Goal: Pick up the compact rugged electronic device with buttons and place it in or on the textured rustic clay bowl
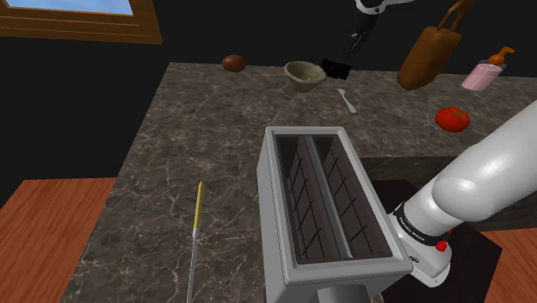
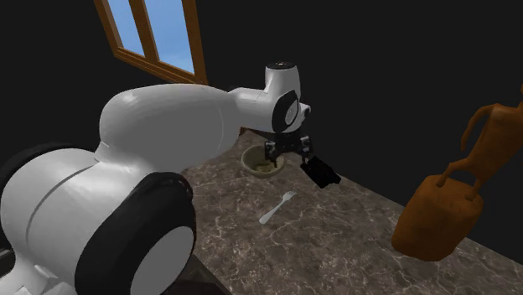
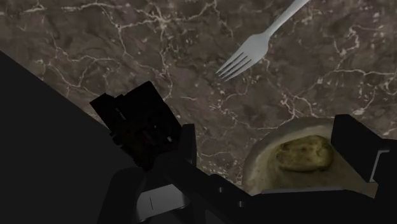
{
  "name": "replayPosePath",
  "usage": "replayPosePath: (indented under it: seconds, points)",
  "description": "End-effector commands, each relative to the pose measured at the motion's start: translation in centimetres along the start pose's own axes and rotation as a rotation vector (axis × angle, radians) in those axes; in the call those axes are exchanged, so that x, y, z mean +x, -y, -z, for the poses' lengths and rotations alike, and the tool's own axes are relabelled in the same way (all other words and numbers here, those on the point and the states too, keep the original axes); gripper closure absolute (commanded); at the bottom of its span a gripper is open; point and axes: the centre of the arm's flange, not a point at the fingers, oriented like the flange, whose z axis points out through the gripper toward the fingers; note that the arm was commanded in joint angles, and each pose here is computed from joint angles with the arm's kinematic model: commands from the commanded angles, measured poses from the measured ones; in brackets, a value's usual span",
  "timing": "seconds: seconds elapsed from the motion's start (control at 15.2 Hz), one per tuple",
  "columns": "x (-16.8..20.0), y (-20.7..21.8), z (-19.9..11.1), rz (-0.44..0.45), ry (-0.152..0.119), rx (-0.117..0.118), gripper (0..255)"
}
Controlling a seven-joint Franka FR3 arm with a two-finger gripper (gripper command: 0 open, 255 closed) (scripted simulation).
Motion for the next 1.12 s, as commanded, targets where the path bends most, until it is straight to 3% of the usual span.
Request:
replayPosePath:
  seconds: [0.0,0.46,1.06]
  points:
    - [1.0,-1.8,-1.5,0.006,0.005,0.001,0]
    - [4.7,-8.2,-6.7,0.022,0.022,0.006,0]
    - [4.6,-8.2,-10.7,0.022,0.022,0.006,0]
